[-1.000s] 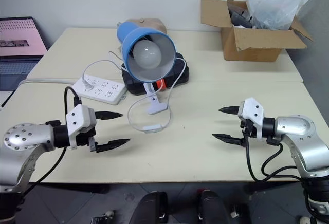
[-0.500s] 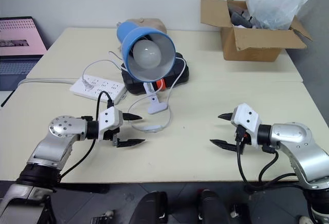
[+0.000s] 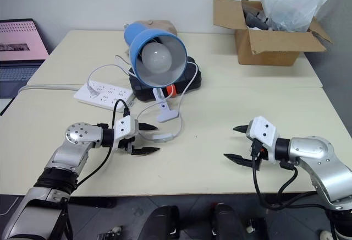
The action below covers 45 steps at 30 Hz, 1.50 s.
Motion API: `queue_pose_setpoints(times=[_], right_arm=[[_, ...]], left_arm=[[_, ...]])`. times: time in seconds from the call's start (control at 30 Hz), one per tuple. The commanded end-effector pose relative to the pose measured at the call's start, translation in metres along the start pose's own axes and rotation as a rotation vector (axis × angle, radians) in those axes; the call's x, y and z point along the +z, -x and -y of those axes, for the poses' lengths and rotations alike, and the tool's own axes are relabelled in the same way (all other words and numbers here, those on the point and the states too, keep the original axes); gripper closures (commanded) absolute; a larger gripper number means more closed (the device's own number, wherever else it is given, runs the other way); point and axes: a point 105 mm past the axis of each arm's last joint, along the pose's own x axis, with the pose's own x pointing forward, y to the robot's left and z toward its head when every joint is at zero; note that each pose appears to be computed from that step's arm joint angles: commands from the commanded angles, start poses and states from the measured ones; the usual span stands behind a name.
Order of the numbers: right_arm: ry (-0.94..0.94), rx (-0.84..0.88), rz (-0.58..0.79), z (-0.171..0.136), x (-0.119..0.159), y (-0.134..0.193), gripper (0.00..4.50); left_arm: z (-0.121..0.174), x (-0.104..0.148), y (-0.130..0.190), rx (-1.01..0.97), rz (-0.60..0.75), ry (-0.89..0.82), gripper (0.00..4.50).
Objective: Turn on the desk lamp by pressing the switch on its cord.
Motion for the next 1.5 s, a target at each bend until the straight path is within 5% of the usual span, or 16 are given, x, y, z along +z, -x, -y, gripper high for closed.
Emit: queue_pose_setpoints(times=[0.03, 0.43, 0.8, 1.1, 1.5], right_arm=[[0.042, -0.02, 0.033, 0.003, 0.013, 0.007, 0.0], [0.068, -0.012, 0.061, -0.002, 0.023, 0.009, 0.0], [0.05, 0.073, 0.111, -0.013, 0.055, -0.03, 0.0], [0.053, 0.134, 0.096, -0.016, 0.068, -0.081, 0.0], [0.076, 0.167, 0.041, -0.016, 0.059, -0.092, 0.0]], left_arm=[[-0.002, 0.006, -0.005, -0.012, 0.014, -0.032, 1.66], [0.004, 0.021, -0.01, -0.079, 0.043, -0.067, 4.08], [0.021, 0.08, -0.022, -0.191, 0.146, -0.067, 4.09], [0.025, 0.089, -0.035, -0.194, 0.116, -0.084, 4.09], [0.024, 0.09, -0.036, -0.164, 0.118, -0.078, 4.09]])
